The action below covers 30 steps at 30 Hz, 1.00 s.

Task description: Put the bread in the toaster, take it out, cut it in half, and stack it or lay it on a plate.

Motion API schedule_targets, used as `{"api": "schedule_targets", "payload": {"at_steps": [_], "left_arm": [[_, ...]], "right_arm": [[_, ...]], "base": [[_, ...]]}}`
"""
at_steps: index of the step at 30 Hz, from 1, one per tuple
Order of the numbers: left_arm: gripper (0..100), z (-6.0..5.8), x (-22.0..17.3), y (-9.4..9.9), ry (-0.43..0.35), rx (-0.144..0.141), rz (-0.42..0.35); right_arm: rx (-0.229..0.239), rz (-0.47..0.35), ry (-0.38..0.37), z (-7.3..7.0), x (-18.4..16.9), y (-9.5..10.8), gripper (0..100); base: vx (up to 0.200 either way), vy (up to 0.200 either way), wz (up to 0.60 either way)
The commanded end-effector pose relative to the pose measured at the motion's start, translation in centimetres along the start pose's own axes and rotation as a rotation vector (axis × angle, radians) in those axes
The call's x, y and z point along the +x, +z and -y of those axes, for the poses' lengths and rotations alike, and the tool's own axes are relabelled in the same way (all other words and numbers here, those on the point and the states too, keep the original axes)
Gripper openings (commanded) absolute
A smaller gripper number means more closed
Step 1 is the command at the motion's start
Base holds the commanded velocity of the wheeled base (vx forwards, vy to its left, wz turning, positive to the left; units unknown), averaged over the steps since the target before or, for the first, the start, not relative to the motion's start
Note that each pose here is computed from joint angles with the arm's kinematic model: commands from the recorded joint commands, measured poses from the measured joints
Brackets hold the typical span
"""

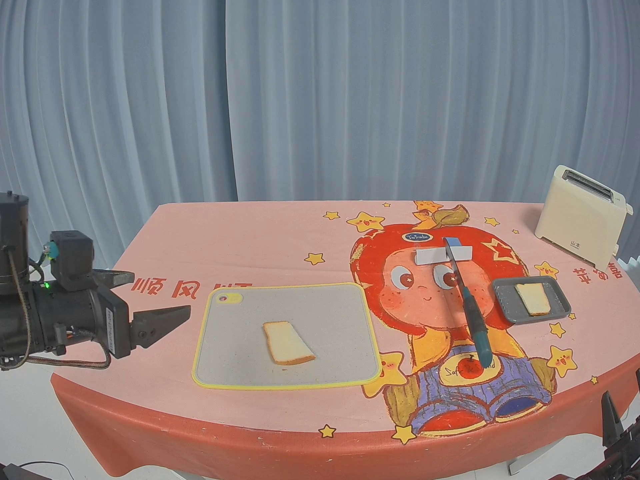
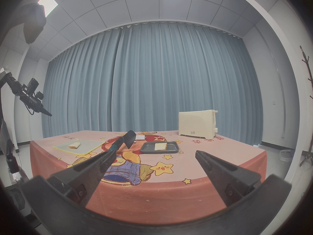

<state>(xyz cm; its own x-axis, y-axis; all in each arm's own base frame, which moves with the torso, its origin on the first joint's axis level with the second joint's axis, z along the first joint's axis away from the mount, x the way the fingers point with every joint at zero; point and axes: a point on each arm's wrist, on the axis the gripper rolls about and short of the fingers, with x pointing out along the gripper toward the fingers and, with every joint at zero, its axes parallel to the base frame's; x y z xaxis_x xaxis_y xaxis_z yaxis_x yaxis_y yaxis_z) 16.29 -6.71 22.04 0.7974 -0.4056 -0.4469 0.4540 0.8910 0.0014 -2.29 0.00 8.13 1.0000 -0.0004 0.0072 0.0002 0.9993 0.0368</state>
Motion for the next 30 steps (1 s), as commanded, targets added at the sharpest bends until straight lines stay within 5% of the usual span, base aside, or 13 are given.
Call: {"api": "schedule_targets", "payload": {"at_steps": [1, 12, 19, 30], "left_arm": [[100, -0.2, 2.9, -0.6, -0.002, -0.002, -0.101], [100, 1.1, 6.7, -1.1, -0.049, -0.03, -0.155], [100, 1.4, 9.7, 2.0, 0.008, -0.019, -0.13], [100, 3.5, 14.6, -1.4, -0.034, 0.028, -0.273]], "right_arm": [[0.0, -0.001, 0.0, 0.0, 0.0, -0.5, 100], [0.0, -0.001, 0.0, 0.0, 0.0, -0.5, 100], [0.0, -0.001, 0.0, 0.0, 0.0, -0.5, 100], [-0.002, -0.003, 0.0, 0.0, 0.0, -0.5, 100]], "base": [[0.0, 0.0, 0.0], [0.0, 0.0, 0.0], [0.0, 0.0, 0.0], [0.0, 0.0, 0.0]]}}
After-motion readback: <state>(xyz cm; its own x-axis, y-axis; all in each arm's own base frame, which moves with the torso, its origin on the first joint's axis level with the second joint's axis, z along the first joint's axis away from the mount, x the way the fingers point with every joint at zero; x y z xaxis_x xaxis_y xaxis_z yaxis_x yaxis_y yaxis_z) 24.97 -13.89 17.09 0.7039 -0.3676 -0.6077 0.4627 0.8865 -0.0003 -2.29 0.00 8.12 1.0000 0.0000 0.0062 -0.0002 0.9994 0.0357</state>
